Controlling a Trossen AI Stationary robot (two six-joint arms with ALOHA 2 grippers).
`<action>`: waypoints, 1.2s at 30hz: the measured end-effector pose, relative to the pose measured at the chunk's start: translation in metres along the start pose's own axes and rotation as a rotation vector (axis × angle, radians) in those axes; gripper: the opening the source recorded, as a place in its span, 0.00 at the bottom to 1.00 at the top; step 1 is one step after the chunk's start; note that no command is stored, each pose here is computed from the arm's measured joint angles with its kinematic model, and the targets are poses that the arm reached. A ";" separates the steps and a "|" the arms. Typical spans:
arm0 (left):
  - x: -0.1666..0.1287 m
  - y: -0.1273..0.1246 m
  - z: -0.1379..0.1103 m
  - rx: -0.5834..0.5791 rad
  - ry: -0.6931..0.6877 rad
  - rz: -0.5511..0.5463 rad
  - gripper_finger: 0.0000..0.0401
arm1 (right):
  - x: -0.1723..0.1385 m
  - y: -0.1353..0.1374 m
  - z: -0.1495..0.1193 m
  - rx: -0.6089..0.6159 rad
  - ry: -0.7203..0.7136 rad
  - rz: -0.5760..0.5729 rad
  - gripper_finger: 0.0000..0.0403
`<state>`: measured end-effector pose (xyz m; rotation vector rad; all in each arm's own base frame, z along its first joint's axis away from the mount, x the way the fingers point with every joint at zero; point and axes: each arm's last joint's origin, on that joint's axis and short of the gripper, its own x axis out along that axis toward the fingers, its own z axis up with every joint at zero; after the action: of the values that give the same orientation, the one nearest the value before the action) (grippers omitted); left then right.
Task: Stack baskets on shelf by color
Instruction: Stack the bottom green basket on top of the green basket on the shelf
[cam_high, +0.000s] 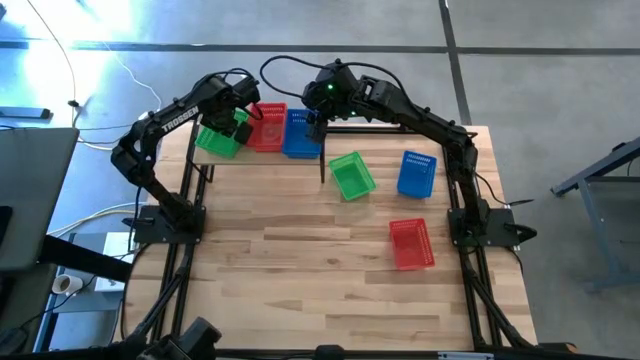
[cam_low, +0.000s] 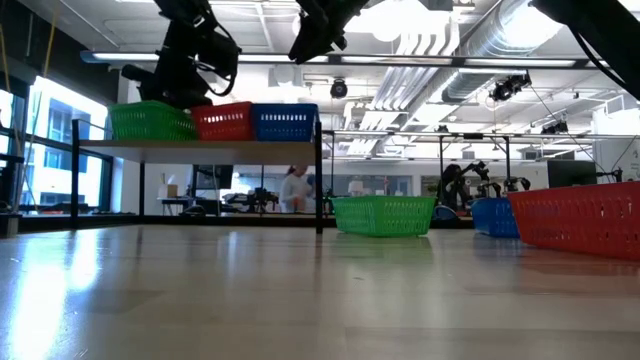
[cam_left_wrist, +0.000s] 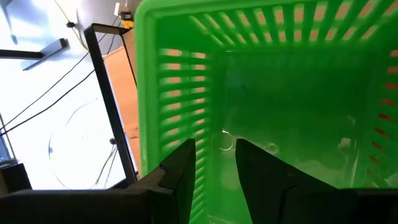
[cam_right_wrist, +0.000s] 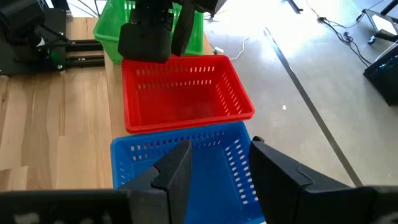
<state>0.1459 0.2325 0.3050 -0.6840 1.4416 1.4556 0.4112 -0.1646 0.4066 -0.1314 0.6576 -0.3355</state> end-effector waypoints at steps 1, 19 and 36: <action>0.000 0.000 0.000 0.001 0.003 -0.001 0.26 | 0.000 0.000 0.000 0.000 0.000 0.000 0.36; -0.010 -0.002 -0.010 -0.001 -0.004 0.005 0.10 | 0.000 0.000 0.000 -0.008 -0.001 0.000 0.36; -0.051 0.027 -0.045 -0.068 -0.196 -0.135 0.06 | 0.000 0.005 0.001 0.082 -0.015 0.063 0.36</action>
<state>0.1324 0.1813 0.3556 -0.6482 1.1785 1.4296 0.4132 -0.1599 0.4067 -0.0352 0.6311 -0.3000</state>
